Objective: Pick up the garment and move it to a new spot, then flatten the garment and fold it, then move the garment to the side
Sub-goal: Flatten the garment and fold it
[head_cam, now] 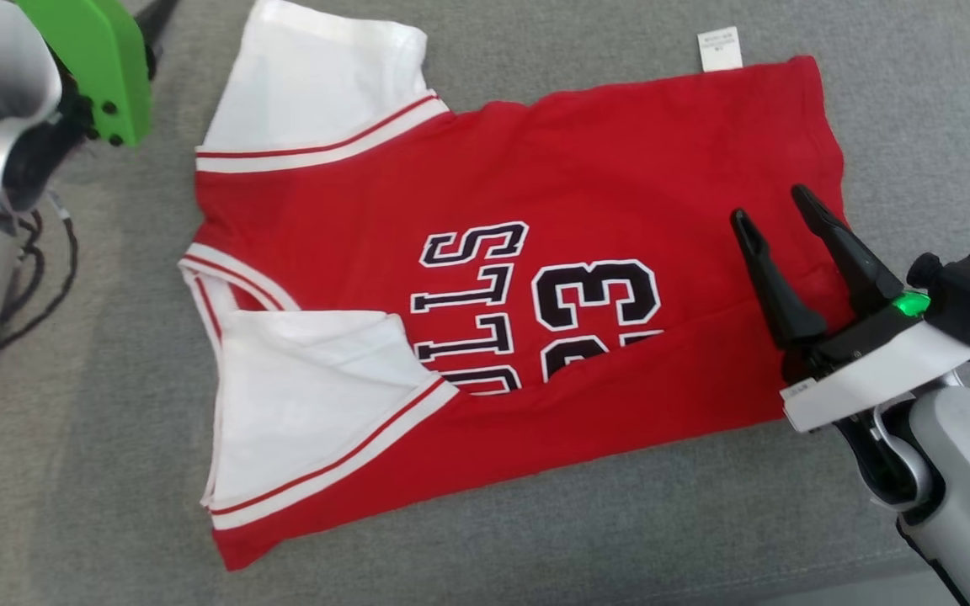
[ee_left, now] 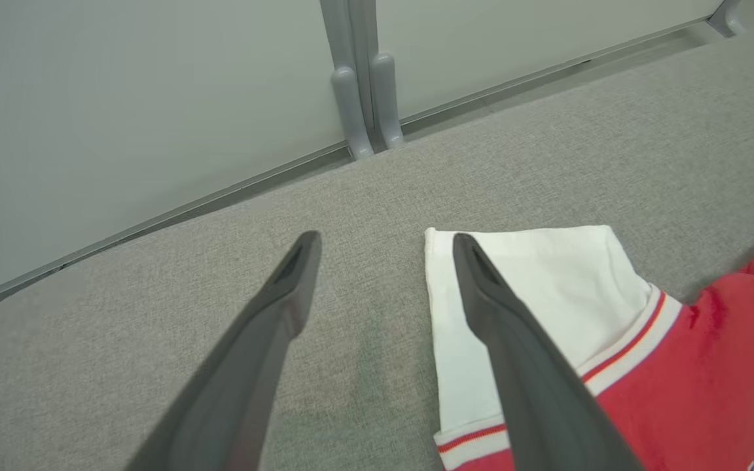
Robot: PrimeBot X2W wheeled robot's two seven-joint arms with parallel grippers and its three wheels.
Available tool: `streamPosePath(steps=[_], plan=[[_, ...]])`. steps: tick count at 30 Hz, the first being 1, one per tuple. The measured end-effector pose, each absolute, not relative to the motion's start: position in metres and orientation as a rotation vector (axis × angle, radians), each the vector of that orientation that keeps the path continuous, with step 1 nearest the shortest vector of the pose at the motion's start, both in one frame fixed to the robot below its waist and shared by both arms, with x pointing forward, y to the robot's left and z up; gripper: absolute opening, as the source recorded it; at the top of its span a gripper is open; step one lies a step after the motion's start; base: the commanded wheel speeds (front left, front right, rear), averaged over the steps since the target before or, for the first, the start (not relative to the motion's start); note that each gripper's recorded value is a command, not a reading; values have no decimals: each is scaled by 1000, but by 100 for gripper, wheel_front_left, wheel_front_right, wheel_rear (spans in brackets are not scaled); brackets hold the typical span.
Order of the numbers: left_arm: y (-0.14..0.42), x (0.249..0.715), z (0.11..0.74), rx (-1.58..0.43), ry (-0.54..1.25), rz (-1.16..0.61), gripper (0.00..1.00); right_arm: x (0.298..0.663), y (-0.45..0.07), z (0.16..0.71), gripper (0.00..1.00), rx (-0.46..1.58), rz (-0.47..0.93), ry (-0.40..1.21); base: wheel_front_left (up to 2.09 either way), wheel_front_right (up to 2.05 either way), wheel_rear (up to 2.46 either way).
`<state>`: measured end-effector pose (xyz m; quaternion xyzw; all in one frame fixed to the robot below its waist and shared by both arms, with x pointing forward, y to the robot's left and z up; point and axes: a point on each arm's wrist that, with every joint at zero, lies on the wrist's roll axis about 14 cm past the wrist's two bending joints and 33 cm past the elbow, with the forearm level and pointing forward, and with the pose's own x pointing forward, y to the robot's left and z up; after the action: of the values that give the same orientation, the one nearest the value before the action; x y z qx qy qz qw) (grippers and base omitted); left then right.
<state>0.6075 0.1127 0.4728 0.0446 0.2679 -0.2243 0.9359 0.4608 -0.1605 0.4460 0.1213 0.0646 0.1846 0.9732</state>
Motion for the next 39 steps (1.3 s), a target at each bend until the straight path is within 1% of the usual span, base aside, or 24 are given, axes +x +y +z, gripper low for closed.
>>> streamPosePath(steps=[3, 7, 16, 24, 33, 38, 39], plan=[[107, 625, 457, 96, 566, -463, 100, 460, -163, 440, 100, 253, 354, 143, 0, 0, 0], [90, 629, 416, 89, 660, -510, 100, 454, -177, 426, 100, 254, 300, 183, 0, 0, 0], [66, 639, 367, 110, 732, -570, 100, 448, -197, 404, 100, 253, 225, 239, 0, 0, 0], [67, 646, 360, 110, 735, -564, 100, 448, -201, 399, 100, 248, 214, 251, 0, 0, 0], [80, 650, 372, 84, 772, -542, 100, 447, -200, 395, 100, 243, 221, 263, 0, 0, 0], [83, 648, 365, 91, 813, -542, 100, 446, -201, 393, 100, 242, 218, 267, 0, 0, 0], [81, 647, 363, 85, 824, -546, 97, 446, -202, 393, 100, 242, 217, 268, 0, 0, 0]])
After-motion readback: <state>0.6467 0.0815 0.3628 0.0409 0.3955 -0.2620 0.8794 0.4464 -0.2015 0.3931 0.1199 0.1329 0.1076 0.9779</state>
